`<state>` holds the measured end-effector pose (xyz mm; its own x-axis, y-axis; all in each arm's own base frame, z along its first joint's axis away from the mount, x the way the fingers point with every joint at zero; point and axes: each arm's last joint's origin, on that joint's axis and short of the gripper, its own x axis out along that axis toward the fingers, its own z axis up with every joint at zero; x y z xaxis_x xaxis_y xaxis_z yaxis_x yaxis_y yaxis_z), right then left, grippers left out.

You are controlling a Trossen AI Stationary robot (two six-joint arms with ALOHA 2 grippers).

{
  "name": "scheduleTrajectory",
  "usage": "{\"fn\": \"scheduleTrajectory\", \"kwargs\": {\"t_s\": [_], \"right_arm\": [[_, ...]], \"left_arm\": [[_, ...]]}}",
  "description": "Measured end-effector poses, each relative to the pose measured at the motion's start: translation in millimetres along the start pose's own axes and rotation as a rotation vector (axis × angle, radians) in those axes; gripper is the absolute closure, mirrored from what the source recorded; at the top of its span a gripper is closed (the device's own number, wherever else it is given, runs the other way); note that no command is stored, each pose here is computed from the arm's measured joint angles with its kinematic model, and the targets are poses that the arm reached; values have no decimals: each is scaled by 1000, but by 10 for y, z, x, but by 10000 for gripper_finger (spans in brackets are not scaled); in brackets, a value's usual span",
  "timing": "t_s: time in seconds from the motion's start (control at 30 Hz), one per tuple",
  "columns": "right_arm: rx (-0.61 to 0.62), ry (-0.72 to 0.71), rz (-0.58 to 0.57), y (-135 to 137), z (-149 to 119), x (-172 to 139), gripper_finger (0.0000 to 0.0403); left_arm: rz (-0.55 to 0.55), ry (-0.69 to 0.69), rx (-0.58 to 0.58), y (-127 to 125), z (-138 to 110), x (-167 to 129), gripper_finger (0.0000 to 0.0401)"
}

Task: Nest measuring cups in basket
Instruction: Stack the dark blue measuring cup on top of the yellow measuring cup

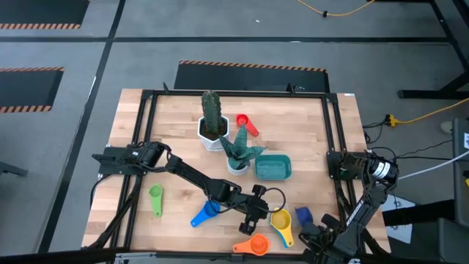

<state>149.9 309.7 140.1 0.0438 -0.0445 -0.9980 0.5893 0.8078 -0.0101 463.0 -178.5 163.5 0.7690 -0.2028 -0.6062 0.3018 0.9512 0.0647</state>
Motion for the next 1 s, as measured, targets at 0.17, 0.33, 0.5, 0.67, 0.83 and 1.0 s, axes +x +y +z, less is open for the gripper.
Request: {"fn": "scheduleTrajectory", "kwargs": {"t_s": [0.17,0.33,0.5,0.67,0.83,1.0], "right_arm": [[4,-2,-9,-7,6,-3,363],[3,0,-8,-9,4,-11,393],[4,1,-11,-12,4,-14,384],[6,5,7,-20,9,-74,395],[11,17,86,-69,35,-337,390],[19,43,216,-160,73,-702,393]], "left_arm": [[0,0,0,0,0,0,344],[0,0,0,0,0,0,344],[0,0,0,0,0,0,344],[0,0,0,0,0,-1,344],[9,-4,15,15,91,-121,344],[49,-10,51,39,188,-268,344]]}}
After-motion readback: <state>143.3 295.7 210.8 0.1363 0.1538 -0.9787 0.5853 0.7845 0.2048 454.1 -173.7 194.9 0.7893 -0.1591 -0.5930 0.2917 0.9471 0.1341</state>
